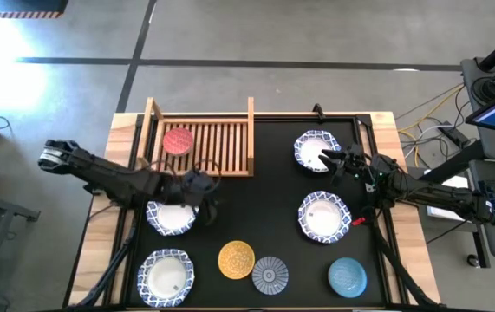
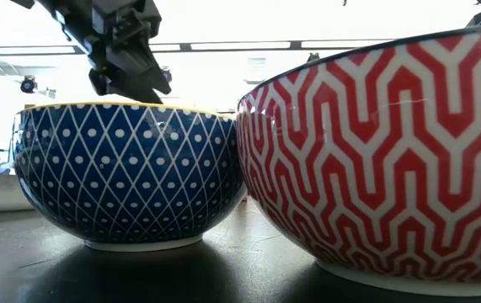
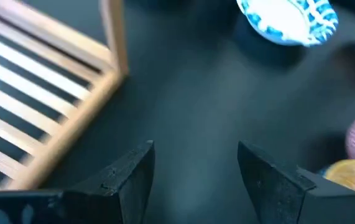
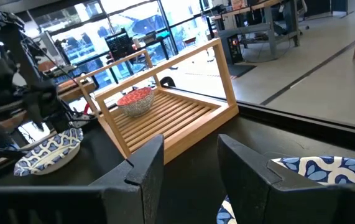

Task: Place and stack bowls onto a shelf
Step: Stack the patterned yellow bowl on top of the patterned red bowl on the shelf

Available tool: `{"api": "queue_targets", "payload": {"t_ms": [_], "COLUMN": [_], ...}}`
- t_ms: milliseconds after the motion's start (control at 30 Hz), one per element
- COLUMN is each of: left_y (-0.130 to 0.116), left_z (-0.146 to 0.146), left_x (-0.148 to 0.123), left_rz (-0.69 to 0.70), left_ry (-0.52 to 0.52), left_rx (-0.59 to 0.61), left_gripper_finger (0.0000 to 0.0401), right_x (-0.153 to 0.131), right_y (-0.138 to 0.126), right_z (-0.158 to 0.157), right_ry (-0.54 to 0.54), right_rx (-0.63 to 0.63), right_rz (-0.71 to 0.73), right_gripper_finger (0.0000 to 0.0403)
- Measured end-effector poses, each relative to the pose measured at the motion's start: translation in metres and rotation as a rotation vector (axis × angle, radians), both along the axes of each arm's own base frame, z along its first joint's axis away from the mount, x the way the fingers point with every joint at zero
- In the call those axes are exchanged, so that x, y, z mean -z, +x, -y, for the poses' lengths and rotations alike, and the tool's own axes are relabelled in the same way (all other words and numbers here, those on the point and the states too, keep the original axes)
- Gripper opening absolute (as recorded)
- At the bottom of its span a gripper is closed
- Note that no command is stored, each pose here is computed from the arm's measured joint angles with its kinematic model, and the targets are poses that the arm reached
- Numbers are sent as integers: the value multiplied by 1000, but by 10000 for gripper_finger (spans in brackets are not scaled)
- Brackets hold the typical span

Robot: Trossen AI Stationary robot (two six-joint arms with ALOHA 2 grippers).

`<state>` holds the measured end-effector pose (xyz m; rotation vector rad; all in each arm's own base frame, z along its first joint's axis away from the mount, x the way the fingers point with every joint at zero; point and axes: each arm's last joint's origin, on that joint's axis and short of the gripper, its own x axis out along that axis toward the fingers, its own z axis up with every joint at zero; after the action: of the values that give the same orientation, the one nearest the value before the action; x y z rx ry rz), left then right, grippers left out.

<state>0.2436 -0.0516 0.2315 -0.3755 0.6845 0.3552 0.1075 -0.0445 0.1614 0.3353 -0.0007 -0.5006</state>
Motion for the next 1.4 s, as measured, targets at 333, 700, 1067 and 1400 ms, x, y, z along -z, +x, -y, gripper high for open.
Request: {"api": "queue_targets", "payload": {"t_ms": [333,700,1067,1400], "left_y": [18,45,59,62], "left_z": [45,87,99,100], "left_x": [25,34,58,61], "left_rz": [-142,-239,-313,-304], "left_ry": [-142,-111,-68,-65], "left_rx": [101,221,242,250], "left_gripper_finger": [213,213,213,168], "right_x": [0,0,0,0], "right_y": [0,0,0,0], "right_z": [0,0,0,0], "right_ry": [0,0,0,0], "right_rx": [0,0,1,0], "right_rz": [1,0,0,0], "right_gripper_finger": [139,139,139,139]}}
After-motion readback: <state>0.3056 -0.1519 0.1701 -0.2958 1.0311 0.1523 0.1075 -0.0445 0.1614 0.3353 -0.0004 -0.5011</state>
